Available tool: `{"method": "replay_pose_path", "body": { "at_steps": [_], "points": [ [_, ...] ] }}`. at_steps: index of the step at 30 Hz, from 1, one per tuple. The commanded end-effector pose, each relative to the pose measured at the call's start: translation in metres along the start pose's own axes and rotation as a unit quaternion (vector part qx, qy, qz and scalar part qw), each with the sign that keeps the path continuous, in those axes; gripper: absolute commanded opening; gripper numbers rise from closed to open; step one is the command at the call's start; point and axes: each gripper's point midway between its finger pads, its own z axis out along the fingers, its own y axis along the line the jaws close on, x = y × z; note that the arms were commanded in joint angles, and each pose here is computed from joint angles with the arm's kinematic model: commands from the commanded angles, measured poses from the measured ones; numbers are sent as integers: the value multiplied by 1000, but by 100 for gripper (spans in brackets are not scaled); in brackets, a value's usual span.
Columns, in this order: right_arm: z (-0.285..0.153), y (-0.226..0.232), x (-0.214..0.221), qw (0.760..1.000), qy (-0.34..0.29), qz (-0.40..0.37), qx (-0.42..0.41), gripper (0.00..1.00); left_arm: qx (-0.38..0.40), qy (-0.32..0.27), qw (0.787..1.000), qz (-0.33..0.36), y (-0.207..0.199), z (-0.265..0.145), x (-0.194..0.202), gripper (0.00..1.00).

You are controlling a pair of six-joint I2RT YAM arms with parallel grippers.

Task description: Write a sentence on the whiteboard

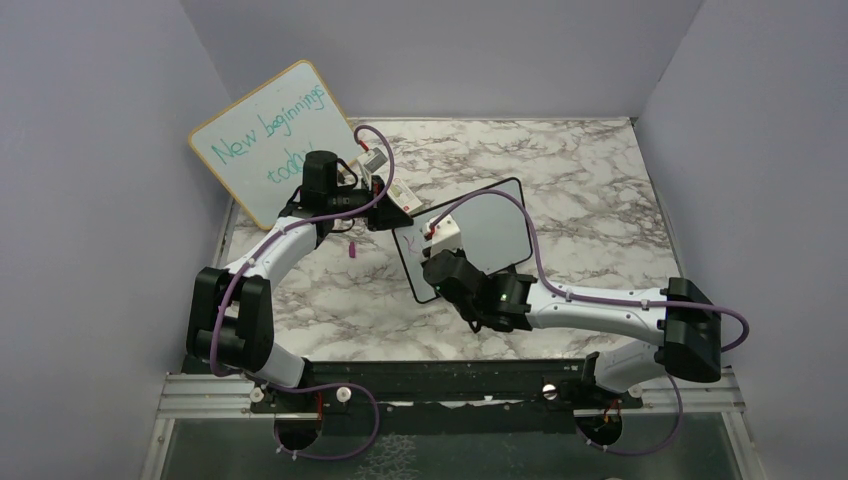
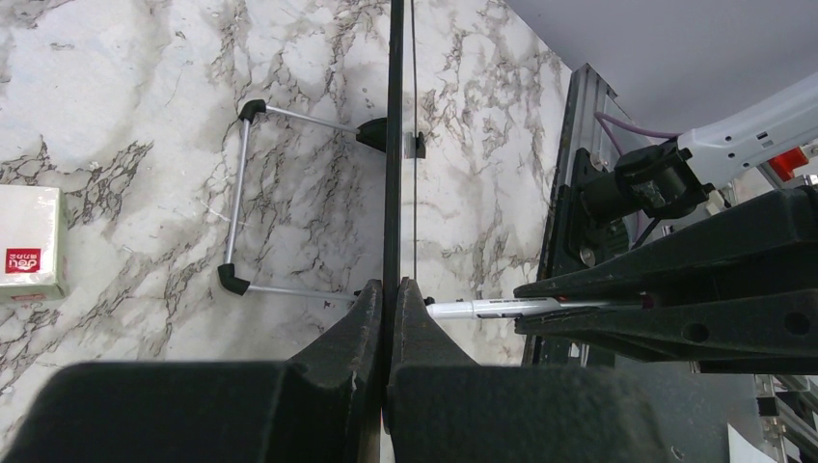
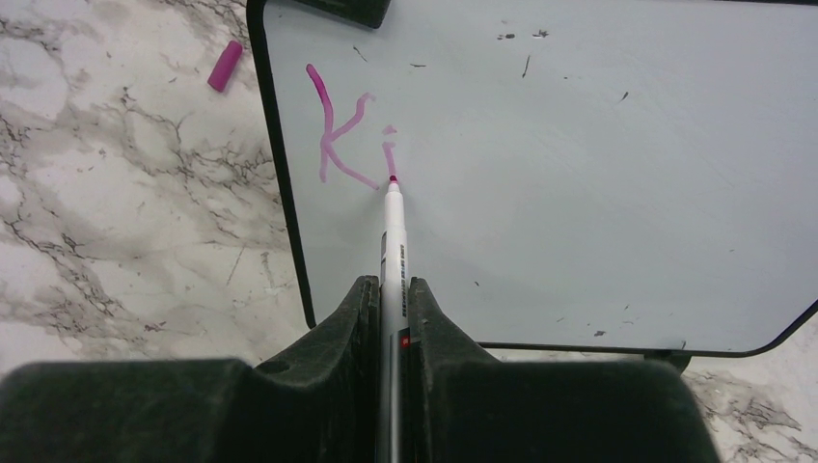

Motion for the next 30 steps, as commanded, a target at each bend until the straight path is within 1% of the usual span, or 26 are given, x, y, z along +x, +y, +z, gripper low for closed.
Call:
{"method": "replay_pose_path", "body": {
  "at_steps": [1, 7, 13, 21, 30],
  "points": [
    [1, 1, 14, 1000, 26, -9, -3, 0, 0, 13, 1000, -19, 3, 1, 9, 0],
    [-1, 1, 9, 1000, 22, -2, -5, 0, 0, 13, 1000, -18, 3, 1, 9, 0],
    [-9, -2, -10, 1000, -18, 11, -20, 0, 0, 14, 1000, -21, 3, 1, 10, 0],
    [-13, -6, -26, 999, -46, 15, -15, 0, 1, 14, 1000, -22, 3, 2, 10, 0],
    [-7, -6, -28, 999, -49, 9, -2, 0, 4, 15, 1000, -22, 2, 2, 11, 0]
  ]
}}
